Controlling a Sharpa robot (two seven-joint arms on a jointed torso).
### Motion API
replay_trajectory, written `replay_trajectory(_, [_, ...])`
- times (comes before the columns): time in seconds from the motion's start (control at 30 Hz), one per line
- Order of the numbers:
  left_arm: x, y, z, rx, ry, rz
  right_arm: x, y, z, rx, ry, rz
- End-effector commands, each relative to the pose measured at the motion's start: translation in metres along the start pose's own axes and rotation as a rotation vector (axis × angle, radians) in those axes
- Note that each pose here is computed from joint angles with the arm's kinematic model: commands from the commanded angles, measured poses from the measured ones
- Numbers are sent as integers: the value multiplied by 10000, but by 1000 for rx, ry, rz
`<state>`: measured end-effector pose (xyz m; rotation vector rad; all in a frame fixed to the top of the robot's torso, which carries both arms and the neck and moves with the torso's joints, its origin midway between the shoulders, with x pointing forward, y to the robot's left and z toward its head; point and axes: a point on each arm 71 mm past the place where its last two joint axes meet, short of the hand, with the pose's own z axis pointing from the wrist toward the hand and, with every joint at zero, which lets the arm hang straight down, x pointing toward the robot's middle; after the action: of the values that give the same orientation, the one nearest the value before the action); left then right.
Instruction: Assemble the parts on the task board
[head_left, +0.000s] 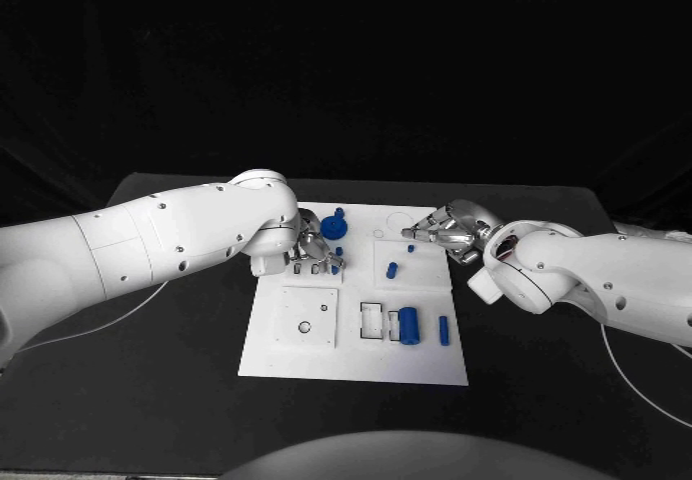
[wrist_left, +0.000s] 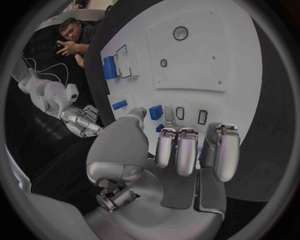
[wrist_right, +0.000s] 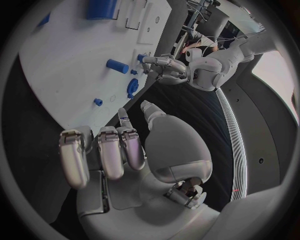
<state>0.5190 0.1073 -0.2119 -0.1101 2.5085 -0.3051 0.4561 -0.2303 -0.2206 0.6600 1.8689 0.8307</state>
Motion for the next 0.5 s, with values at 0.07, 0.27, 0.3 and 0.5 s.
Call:
replay_trajectory(0.07, [24,-22,5,15,37,-7,3,10,0,-19,-5,-7])
replay_trajectory(0.27, [24,-45,10,21,34,-11,6,4,3,-13,-2,-7])
replay_trajectory(0.3, [26,-52,10,22,35,-10,7,4,3,-12,-1,-7])
replay_trajectory(0.5, [28,-78,12,27,29,-10,12,1,5,-8,3,-8])
